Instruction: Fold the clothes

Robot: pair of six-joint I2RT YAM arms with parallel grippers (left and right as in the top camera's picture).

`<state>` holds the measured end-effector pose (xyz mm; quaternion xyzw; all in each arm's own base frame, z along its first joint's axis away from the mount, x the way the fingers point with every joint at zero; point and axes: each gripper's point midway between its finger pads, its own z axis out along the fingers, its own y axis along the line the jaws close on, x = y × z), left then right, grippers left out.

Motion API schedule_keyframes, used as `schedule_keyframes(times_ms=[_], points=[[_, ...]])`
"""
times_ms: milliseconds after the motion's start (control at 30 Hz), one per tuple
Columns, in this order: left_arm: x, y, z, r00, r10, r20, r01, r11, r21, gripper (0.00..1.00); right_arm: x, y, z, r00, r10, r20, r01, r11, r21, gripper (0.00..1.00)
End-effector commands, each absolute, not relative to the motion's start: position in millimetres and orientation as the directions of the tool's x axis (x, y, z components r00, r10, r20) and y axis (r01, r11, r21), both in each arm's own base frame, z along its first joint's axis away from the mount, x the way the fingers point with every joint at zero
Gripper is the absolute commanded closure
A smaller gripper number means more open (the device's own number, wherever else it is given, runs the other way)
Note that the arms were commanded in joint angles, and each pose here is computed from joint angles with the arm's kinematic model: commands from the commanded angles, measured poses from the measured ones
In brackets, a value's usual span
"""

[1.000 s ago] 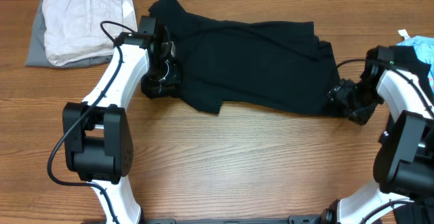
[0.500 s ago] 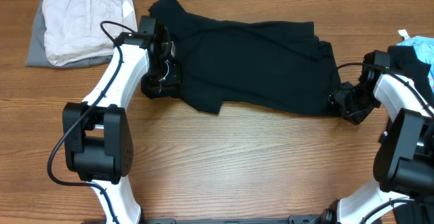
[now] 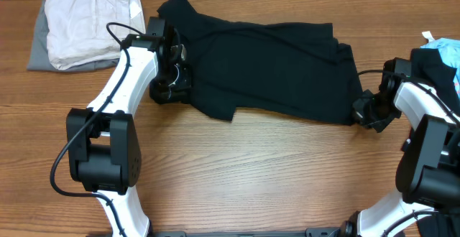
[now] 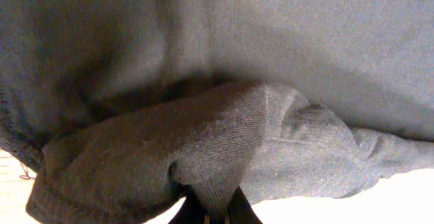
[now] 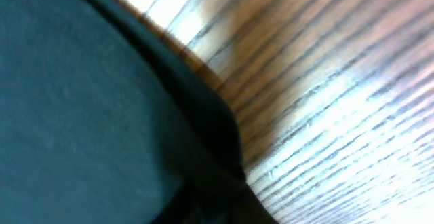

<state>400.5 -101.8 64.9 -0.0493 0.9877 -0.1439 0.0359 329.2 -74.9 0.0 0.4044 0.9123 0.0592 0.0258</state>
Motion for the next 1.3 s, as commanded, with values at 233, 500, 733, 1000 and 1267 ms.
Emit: schedule_keyframes(times_ms=[233, 500, 733, 1000, 1267], points=[[383, -100, 93, -0.995, -0.094, -0.018, -0.085, 0.955, -0.285, 0.96, 320, -81, 17, -0.627, 0.777, 0.055, 0.778, 0.621, 0.092, 0.96], [349, -85, 142, -0.993, -0.117, -0.01, -0.112, 0.968, -0.226, 0.96, 306, -78, 69, -0.629, 0.777, 0.037, 0.776, 0.624, 0.09, 0.96], [306, -79, 157, -0.989, -0.109, 0.103, -0.127, 0.972, -0.196, 0.96, 260, -65, 125, -0.629, 0.777, 0.031, 0.776, 0.625, 0.086, 0.96], [336, -79, 161, -0.994, -0.107, -0.035, -0.098, 0.974, -0.204, 0.96, 267, -64, 143, -0.637, 0.769, -0.052, 0.758, 0.637, 0.143, 0.96], [390, -85, 151, -0.973, -0.126, -0.194, -0.079, 0.969, -0.235, 0.96, 302, -35, 132, -0.711, 0.698, -0.085, 0.674, 0.711, 0.198, 0.96]])
